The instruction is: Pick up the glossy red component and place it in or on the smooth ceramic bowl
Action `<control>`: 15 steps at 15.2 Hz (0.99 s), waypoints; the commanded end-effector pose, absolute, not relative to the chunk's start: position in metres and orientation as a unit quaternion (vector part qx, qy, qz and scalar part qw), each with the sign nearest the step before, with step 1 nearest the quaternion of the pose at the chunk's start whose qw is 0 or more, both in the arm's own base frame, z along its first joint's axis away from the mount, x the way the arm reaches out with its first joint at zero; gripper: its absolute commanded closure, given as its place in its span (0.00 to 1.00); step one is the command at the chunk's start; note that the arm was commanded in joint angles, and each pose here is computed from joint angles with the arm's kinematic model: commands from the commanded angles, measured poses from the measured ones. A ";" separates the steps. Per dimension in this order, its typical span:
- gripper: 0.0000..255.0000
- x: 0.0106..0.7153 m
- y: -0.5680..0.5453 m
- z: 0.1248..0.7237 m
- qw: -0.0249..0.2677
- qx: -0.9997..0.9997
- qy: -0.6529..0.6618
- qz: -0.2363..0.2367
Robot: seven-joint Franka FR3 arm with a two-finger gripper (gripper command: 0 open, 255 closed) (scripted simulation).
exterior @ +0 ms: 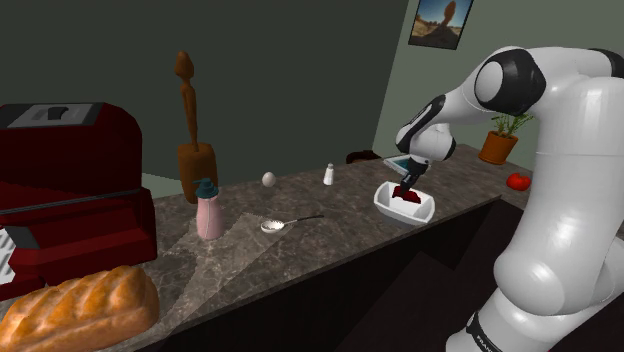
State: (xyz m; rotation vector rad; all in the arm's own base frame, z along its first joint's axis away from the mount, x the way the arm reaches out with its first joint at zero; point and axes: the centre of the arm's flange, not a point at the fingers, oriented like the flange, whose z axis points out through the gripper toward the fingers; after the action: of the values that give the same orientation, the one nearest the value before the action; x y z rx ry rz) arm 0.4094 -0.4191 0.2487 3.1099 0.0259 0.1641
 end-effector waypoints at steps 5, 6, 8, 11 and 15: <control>1.00 0.410 -0.420 0.244 0.014 0.998 0.008 0.053; 1.00 0.410 -0.420 0.244 0.014 0.998 0.008 0.053; 1.00 0.410 -0.420 0.244 0.014 0.998 0.008 0.053; 0.00 0.410 -0.420 0.244 0.014 0.998 0.008 0.053; 0.00 0.409 -0.420 0.257 0.014 0.998 0.008 0.053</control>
State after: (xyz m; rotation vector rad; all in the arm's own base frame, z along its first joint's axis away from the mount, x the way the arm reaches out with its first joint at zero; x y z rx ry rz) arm 0.4100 -0.4203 0.2499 3.1095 0.0257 0.1645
